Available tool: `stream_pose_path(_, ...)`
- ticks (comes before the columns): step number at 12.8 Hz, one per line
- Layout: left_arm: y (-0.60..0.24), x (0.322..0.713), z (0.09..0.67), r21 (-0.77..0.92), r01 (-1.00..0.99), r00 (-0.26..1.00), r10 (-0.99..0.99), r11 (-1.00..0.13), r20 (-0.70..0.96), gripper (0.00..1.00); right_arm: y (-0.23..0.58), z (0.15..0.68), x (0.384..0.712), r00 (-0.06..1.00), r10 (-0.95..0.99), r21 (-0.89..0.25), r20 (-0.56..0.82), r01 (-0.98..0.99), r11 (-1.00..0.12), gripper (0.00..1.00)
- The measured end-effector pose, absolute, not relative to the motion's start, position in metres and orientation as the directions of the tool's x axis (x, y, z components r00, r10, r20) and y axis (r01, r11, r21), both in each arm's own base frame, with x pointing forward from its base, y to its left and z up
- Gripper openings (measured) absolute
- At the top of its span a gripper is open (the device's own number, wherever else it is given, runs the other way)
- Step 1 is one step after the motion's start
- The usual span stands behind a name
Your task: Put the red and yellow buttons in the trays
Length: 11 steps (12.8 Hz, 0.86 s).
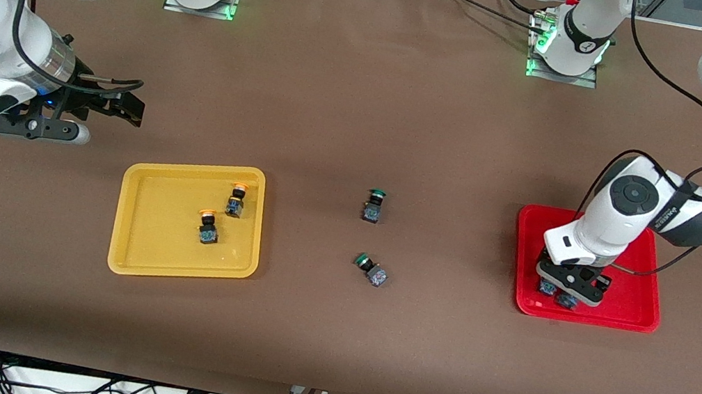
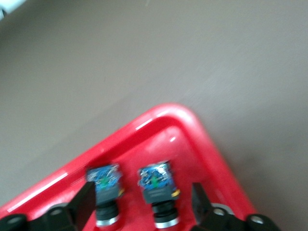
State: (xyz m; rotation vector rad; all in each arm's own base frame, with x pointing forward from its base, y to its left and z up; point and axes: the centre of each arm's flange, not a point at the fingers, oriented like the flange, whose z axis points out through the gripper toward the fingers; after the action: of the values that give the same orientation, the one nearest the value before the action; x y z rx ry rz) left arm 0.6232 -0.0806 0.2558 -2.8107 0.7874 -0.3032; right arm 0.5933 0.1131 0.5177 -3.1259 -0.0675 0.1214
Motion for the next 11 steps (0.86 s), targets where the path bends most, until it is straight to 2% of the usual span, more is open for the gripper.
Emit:
stream_pose_path(1,-0.101,0.621,0.276,-0.266,-0.498,0.837,-0.538,-0.825,0.103,1.00,0.114,0.518,0.593,0.996,0.045,-0.013,-0.077,0.044,-0.999,1.00)
stream_pose_path(5,-0.168,0.618,0.380,-0.196,-0.436,0.899,-0.434,-0.879,-0.054,1.00,0.113,0.518,0.593,0.996,0.045,-0.013,-0.076,0.044,-0.999,1.00)
stream_pose_path(8,-0.169,0.618,0.435,-0.115,-0.432,0.898,-0.416,-0.894,-0.143,1.00,0.112,0.521,0.591,0.996,0.043,-0.012,-0.080,0.042,-0.999,1.00)
stream_pose_path(11,-0.141,0.622,0.512,0.001,-0.517,0.842,-0.508,-0.856,-0.182,1.00,0.111,0.522,0.591,0.996,0.041,-0.012,-0.079,0.041,-0.999,1.00)
